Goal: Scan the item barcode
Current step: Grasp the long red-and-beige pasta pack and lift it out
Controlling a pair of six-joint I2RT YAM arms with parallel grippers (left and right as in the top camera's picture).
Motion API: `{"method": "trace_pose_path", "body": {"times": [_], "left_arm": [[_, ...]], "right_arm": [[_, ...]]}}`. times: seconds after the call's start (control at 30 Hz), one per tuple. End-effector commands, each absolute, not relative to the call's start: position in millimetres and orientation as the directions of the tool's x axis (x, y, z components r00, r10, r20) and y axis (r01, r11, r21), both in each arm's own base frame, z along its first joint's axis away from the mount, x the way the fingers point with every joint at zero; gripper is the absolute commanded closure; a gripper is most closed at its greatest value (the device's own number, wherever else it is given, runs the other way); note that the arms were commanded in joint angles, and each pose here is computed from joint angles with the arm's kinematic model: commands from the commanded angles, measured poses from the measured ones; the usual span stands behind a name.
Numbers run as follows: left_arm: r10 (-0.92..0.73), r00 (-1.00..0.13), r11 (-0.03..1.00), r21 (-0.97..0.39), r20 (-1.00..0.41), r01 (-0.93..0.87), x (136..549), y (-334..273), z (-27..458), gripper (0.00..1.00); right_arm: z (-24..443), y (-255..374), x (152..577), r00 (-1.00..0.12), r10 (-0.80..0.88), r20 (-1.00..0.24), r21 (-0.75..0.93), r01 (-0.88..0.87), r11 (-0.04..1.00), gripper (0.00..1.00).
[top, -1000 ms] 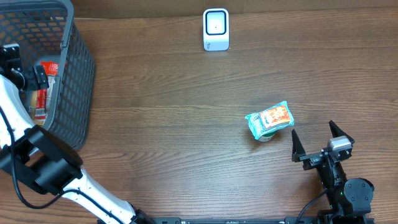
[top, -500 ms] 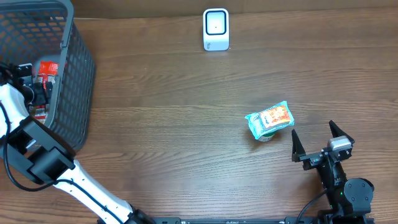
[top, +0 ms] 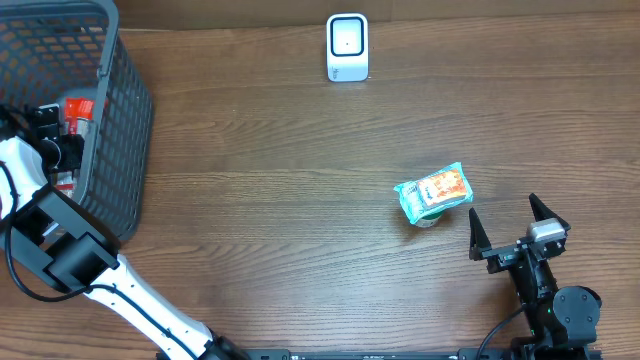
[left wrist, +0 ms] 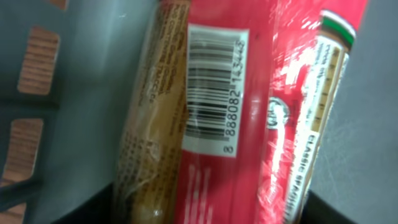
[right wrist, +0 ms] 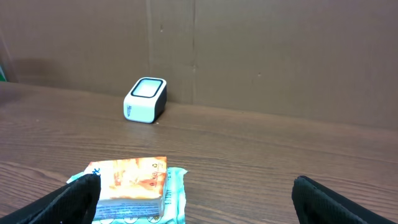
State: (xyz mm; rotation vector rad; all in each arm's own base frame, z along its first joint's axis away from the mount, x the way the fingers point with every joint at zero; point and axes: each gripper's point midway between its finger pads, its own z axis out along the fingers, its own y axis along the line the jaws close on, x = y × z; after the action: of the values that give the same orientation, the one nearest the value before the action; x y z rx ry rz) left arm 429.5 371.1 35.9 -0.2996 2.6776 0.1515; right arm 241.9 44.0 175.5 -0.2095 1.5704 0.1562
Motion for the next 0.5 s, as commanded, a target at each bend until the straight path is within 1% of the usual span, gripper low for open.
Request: {"method": "trace_pose_path", "body": {"times": [0.0,0.03,0.1,0.17,0.3,0.37,0.4,0.43,0.47], "left_arm": [[-0.192,-0.903,0.975,0.028,-0.384,-0.22,423,364,8,0.69],[-0.191,-0.901,0.975,0.028,-0.39,-0.219,424,363,12,0.74],[-0.188,-0.893,0.976,0.024,-0.409,-0.216,427,362,23,0.78],[-0.192,-0.879,0.976,0.012,-0.437,-0.219,431,359,37,0.83],[-0.202,-0.836,0.971,0.006,-0.51,-0.239,440,354,82,0.96],[-0.196,-0.812,0.969,0.02,-0.55,-0.248,443,352,111,0.96],[-0.182,-0.788,0.968,0.032,-0.589,-0.248,446,348,138,0.96],[-0.178,-0.779,0.968,0.034,-0.602,-0.247,446,346,147,0.96],[-0.167,-0.758,0.969,0.038,-0.631,-0.245,448,342,166,0.96]], "right_arm": [[174,44,242,0.001,-0.035,-0.999,-0.034,-0.232,0.972,0.0],[174,44,242,0.001,-0.036,-0.999,-0.035,-0.232,0.972,0.0],[174,44,242,0.001,-0.035,-0.999,-0.034,-0.232,0.972,0.0],[174,44,242,0.001,-0.035,-0.999,-0.034,-0.233,0.972,0.0],[174,44,242,0.001,-0.036,-0.999,-0.035,-0.232,0.972,0.0],[174,44,242,0.001,-0.036,-0.999,-0.035,-0.233,0.972,0.0],[174,44,242,0.001,-0.036,-0.999,-0.035,-0.233,0.972,0.0],[174,44,242,0.001,-0.035,-0.999,-0.034,-0.233,0.972,0.0],[174,44,242,0.001,-0.036,-0.999,-0.035,-0.232,0.972,0.0]]}}
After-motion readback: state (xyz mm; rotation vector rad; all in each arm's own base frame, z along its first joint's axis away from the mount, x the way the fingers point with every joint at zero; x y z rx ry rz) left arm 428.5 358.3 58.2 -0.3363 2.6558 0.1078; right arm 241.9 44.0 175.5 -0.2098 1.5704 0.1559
